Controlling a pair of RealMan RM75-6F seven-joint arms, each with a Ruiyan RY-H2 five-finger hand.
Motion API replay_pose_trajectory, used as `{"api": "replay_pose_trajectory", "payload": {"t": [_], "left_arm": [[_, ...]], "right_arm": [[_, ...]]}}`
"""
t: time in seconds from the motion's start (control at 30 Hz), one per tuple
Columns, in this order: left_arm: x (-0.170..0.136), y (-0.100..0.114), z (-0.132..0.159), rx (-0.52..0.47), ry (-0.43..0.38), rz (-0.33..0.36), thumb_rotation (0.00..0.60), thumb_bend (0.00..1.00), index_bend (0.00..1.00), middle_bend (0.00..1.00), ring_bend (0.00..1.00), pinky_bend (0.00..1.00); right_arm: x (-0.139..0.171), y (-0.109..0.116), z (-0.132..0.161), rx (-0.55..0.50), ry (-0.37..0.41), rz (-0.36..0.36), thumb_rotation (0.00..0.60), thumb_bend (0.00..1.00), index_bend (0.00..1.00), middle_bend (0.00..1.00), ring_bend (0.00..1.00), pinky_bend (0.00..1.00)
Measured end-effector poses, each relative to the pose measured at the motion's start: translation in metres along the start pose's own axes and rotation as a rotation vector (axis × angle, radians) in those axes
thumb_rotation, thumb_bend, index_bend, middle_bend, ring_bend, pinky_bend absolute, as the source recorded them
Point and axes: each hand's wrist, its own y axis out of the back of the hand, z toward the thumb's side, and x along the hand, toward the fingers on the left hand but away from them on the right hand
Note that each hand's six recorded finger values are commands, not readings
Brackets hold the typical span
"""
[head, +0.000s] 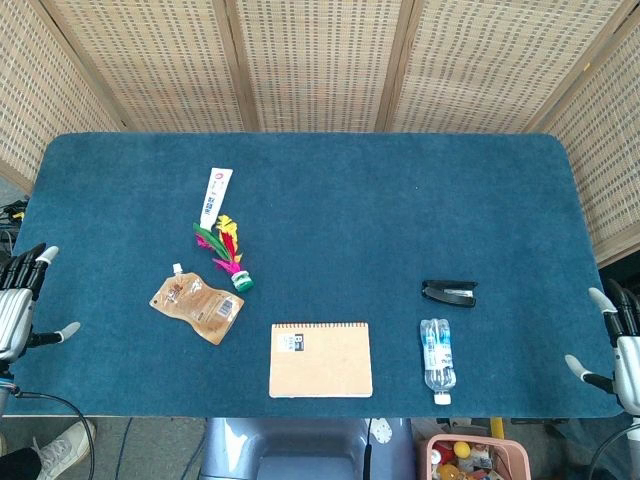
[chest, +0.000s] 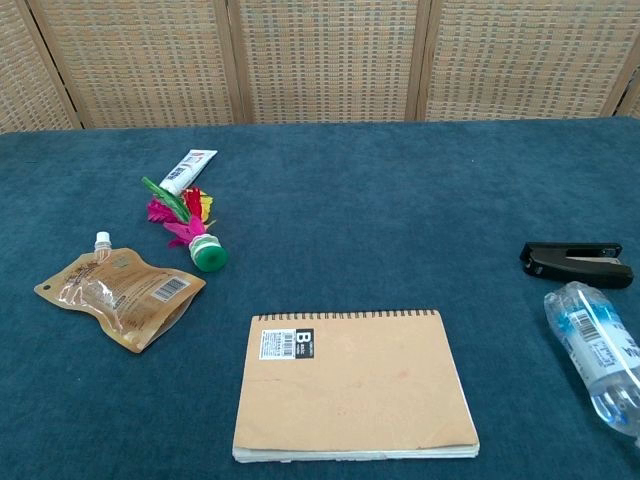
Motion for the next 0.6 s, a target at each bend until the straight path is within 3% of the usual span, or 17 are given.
{"api": "replay_pose_trajectory", "payload": {"t": [0.27,0.4,0.6], "left_arm": [[0.003,-0.003,-0.002,0.009,0.002,-0.011,0.6,0.0,0.0,0.0,0.0,0.0],[0.018,-0.009,0.002,0.026,-0.029,-0.031,0.6,0.04,0.01,0.0,0.0,0.0],[0.077,-0.024,0.028,0.086,-0.159,-0.071,0.6,0.14,0.36,0.0,0.0,0.0]], "right_arm": [[-0.001,-0.001,-0.003,0.001,-0.013,0.001,0.6,0.01,0.0,0.0,0.0,0.0],[-0.002,-0.001,-0.005,-0.001,-0.023,0.005,0.6,0.01,0.0,0.0,0.0,0.0],[-0.005,-0.004,-0.002,0.005,-0.017,0.012,0.6,0.01,0.0,0.0,0.0,0.0]]}}
